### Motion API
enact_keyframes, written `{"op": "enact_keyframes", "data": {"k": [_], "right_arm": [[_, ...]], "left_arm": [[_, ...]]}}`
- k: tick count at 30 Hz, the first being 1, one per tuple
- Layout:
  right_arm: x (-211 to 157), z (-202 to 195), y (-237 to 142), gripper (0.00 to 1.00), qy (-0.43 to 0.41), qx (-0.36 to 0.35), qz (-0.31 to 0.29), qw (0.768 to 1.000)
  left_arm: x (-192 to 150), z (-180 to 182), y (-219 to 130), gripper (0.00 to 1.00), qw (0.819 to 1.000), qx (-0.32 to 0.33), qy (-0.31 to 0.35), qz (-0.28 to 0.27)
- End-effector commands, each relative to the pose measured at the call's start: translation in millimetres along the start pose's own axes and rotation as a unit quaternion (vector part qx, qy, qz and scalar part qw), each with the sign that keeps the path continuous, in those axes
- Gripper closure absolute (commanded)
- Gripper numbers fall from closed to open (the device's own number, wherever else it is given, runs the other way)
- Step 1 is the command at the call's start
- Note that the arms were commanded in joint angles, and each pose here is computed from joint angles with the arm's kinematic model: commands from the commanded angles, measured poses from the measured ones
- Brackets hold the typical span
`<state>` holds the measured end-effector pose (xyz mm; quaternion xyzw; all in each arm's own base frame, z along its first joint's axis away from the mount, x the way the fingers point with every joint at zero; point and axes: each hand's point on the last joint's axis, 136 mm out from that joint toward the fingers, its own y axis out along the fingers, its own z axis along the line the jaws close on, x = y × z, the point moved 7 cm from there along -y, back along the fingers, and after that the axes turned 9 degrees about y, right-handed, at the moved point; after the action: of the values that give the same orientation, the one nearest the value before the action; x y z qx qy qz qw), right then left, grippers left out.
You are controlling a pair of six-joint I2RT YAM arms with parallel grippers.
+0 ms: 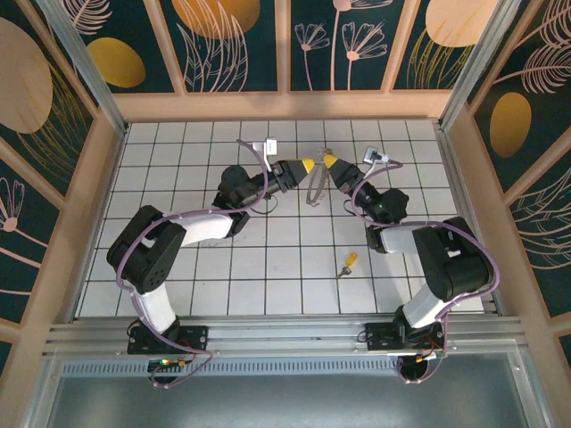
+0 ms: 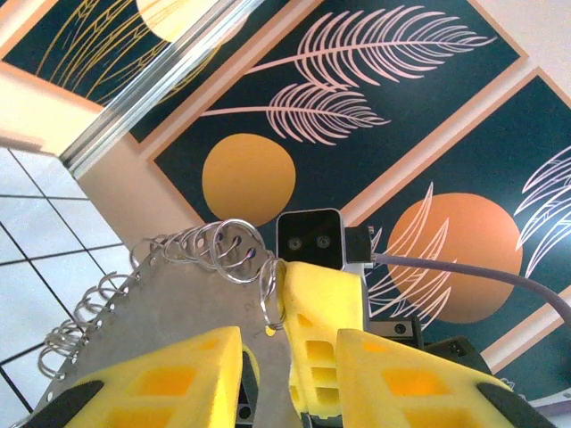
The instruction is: Put the keys on the keyring
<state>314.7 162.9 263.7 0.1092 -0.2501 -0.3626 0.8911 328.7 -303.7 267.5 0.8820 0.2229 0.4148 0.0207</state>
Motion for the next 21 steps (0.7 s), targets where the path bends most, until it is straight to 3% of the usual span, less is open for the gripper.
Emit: {"op": "enact_keyframes", "data": {"k": [1,21], "right_arm": [[3.8,21.7,3.4,1.0,-0.025,0.055,-0.016,0.998],[-1.3,22.4,7.1,1.0,-0.021,0.06,-0.005,0.998]], "left_arm": [[5.5,-7.1,3.7,0.67,0.999,-0.023,0.001,-0.029],[5.3,-9.0,15.5,0.72,0.998,-0.049,-0.008,-0.043]]}}
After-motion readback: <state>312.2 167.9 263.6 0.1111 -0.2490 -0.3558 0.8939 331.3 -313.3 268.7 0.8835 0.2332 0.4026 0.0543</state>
